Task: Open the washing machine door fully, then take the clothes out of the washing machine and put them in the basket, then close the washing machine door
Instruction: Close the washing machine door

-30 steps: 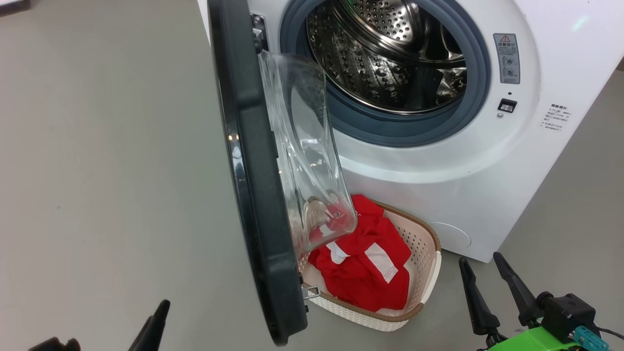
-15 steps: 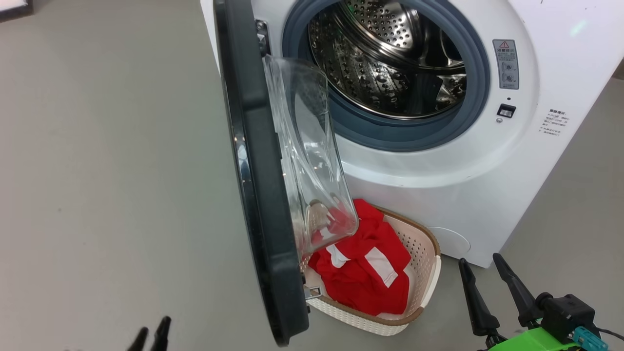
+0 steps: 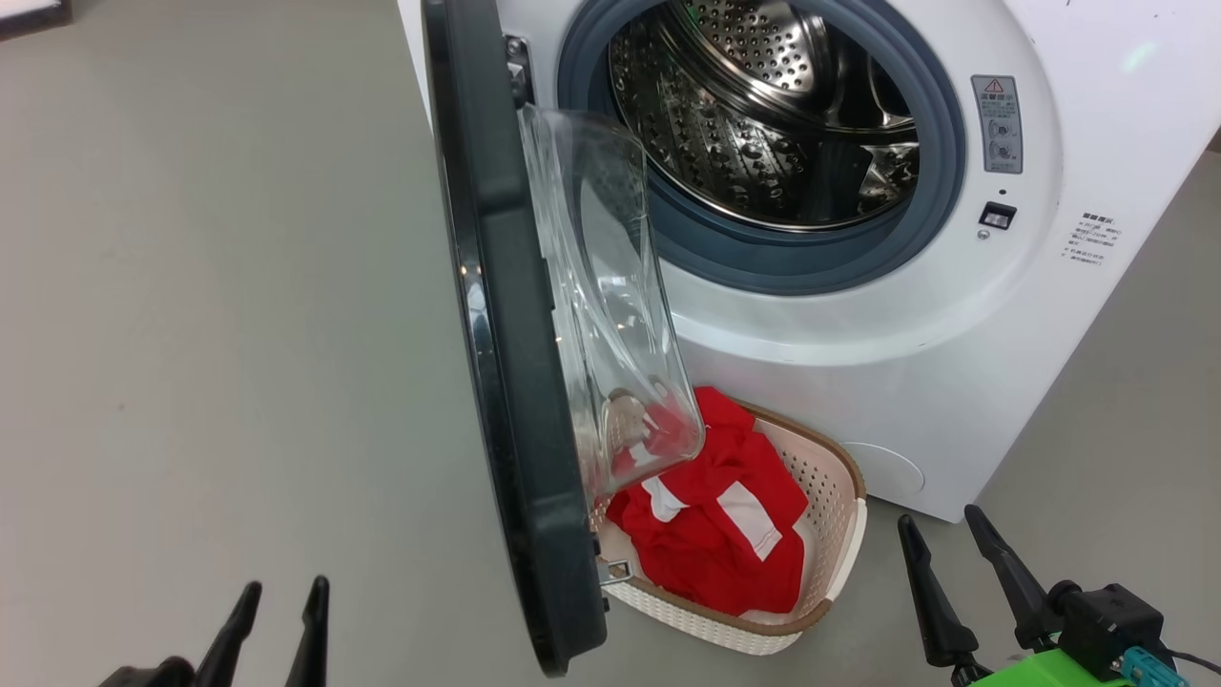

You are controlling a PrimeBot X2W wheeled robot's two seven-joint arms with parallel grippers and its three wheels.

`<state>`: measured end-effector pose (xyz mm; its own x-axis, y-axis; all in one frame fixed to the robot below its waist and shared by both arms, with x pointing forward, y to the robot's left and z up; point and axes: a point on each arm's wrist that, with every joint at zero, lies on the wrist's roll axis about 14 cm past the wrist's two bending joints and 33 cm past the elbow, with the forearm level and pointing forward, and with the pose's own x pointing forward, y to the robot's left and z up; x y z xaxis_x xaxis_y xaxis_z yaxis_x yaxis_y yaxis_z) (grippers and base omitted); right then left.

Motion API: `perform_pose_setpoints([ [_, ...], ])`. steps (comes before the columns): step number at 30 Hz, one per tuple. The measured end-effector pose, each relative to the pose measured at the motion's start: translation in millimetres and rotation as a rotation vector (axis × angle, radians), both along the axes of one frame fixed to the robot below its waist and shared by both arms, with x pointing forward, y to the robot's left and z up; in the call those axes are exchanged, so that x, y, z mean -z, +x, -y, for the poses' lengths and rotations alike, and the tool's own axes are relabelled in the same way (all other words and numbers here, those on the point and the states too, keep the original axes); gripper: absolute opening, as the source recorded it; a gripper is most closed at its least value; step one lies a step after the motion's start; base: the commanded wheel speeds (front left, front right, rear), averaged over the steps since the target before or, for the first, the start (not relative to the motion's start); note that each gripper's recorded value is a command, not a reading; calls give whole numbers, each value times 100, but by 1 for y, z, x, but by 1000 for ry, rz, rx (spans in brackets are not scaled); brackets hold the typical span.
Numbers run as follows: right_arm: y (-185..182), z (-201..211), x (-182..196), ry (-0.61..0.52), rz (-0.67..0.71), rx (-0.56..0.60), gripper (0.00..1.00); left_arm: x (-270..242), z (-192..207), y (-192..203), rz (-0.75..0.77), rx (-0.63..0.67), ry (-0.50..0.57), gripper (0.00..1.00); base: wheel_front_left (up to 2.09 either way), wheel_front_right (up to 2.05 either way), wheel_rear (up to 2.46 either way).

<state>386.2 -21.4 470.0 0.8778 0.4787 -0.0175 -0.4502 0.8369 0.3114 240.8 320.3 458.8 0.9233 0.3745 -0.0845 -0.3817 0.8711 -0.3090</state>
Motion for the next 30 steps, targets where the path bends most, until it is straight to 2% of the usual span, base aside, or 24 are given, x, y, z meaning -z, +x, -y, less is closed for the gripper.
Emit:
perform_pose_setpoints([
  [7, 0, 1, 0, 0, 0, 1, 100, -19, 9, 4, 14, 7, 150, 100, 0, 0, 0],
  [24, 0, 2, 2, -1, -4, 5, 100, -18, 12, 4, 17, -6, 137, 100, 0, 0, 0],
  [27, 1, 3, 2, -1, -6, 7, 100, -25, 14, 7, 77, -29, 55, 0, 0, 0, 0],
  [30, 1, 3, 3, -1, -7, 8, 100, -37, 8, 8, 167, -76, -40, 0, 0, 0, 0],
])
